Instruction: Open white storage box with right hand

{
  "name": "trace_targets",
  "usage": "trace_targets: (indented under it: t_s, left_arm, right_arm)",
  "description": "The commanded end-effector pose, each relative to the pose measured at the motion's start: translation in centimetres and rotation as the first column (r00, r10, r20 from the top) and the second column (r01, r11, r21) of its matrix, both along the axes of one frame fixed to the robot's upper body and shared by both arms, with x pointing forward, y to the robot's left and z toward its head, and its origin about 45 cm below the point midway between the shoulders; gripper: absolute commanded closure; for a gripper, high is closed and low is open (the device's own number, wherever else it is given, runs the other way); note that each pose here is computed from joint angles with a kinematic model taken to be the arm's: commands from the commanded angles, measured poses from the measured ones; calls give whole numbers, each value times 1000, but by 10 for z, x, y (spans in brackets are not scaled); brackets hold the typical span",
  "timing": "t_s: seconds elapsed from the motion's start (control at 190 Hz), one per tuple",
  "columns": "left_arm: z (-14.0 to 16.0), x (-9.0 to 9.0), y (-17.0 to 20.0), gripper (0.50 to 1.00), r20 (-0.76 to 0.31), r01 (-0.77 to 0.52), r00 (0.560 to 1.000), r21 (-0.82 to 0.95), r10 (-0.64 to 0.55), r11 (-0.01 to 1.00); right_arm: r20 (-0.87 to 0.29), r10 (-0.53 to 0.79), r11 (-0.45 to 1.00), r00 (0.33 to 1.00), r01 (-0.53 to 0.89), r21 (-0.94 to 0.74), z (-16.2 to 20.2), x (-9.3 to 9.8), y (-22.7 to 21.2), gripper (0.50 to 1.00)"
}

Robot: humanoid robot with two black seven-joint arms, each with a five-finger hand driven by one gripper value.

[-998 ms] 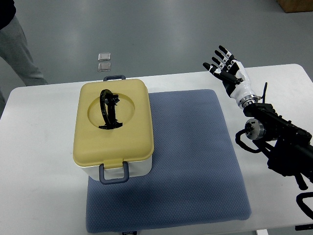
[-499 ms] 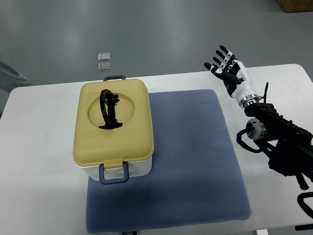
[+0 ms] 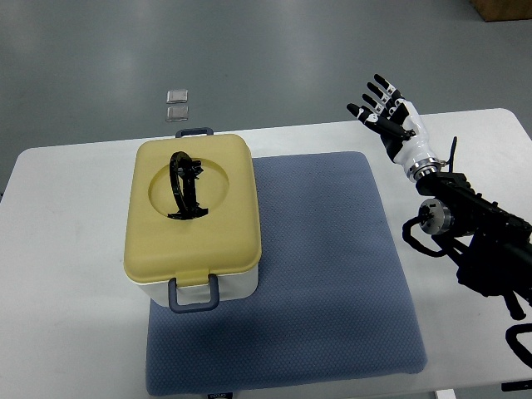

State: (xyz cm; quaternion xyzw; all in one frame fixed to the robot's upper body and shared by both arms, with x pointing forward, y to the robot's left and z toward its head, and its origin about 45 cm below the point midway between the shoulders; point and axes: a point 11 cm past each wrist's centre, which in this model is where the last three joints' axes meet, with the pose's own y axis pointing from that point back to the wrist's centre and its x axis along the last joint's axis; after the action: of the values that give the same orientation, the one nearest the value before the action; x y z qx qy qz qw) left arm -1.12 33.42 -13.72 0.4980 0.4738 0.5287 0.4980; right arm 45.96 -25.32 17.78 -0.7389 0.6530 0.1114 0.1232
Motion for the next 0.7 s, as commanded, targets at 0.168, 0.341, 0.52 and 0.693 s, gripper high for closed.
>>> trace_targets:
  t_s: [0.168,0.341,0.52,0.693]
  left_arm:
    - [0,0,0,500,1,0,1000,0,0,1000]
    - [0,0,0,500,0,0,1000,0,0,1000]
    - [0,0,0,500,0,0,1000,0,0,1000]
    - [0,0,0,500,0,0,1000,0,0,1000]
  right_arm:
    - [103,22,991,994,-8,-134,48,22,-11,574]
    - [198,186,925,962,-104,-365,82,31,15,576]
    - [258,381,791,888,-169,-588,121,33,41,576]
    - [256,593,578,763,-183,-795,165,30,75,576]
